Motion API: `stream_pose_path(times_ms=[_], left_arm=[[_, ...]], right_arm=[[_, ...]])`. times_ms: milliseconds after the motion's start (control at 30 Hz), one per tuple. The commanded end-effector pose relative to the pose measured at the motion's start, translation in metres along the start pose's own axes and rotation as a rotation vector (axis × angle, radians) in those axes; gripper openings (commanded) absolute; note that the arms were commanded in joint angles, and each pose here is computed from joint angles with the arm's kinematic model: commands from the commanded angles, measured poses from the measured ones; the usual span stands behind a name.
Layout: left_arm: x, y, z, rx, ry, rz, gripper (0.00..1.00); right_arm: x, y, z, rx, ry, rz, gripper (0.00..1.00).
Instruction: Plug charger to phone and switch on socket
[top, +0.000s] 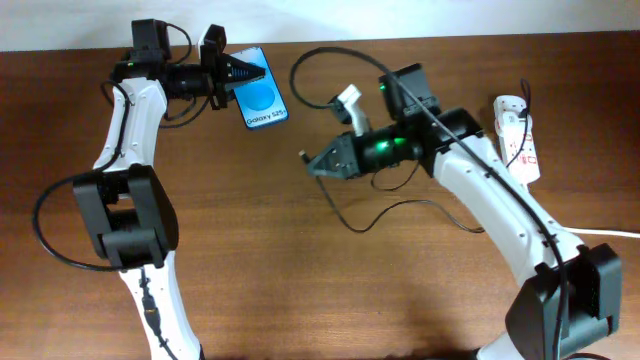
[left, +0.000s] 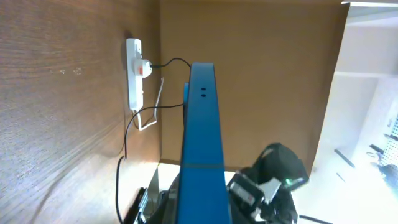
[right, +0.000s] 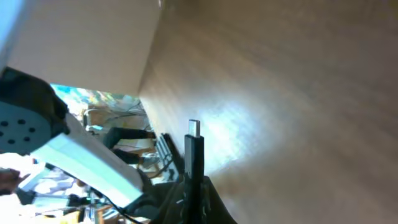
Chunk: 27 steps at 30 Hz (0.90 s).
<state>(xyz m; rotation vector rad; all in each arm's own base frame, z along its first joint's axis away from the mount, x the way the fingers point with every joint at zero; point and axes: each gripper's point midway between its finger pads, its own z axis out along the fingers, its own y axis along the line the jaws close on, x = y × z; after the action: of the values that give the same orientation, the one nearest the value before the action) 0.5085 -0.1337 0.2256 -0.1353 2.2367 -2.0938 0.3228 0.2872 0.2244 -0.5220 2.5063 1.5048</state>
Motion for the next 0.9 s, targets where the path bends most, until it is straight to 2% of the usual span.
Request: stream_pose_path(times_ms=[0,67,133,533,633,733,867], left_arm=[[0.004,-0.011,0.004,0.027,0.024,0.053,0.00],[0.006,-0.014,0.004,0.043,0.035,0.027,0.00],[0.009,-0.018,0.004,0.069,0.052,0.005,0.00],[0.012,-0.019,0.013,0.069,0.071,0.000,0.00],[0.012,-0.019,0.013,0.069,0.071,0.000,0.00],[0.012,-0.019,0.013,0.069,0.071,0.000,0.00],[0.012,-0.019,0.013,0.069,0.071,0.005,0.00]], right_arm=[[-0.007,0.016,0.016,0.049,-0.048,0.084,0.04],[-0.021,0.024,0.023,0.050,-0.111,0.161,0.04],[-0.035,0.035,0.023,0.010,-0.158,0.157,0.04],[-0.044,0.017,0.042,0.022,-0.169,0.114,0.04],[-0.043,0.020,0.041,-0.091,-0.162,0.025,0.04],[-0.035,-0.006,0.041,-0.136,-0.179,0.092,0.04],[-0.042,0.002,0.032,-0.190,-0.190,0.114,0.04]])
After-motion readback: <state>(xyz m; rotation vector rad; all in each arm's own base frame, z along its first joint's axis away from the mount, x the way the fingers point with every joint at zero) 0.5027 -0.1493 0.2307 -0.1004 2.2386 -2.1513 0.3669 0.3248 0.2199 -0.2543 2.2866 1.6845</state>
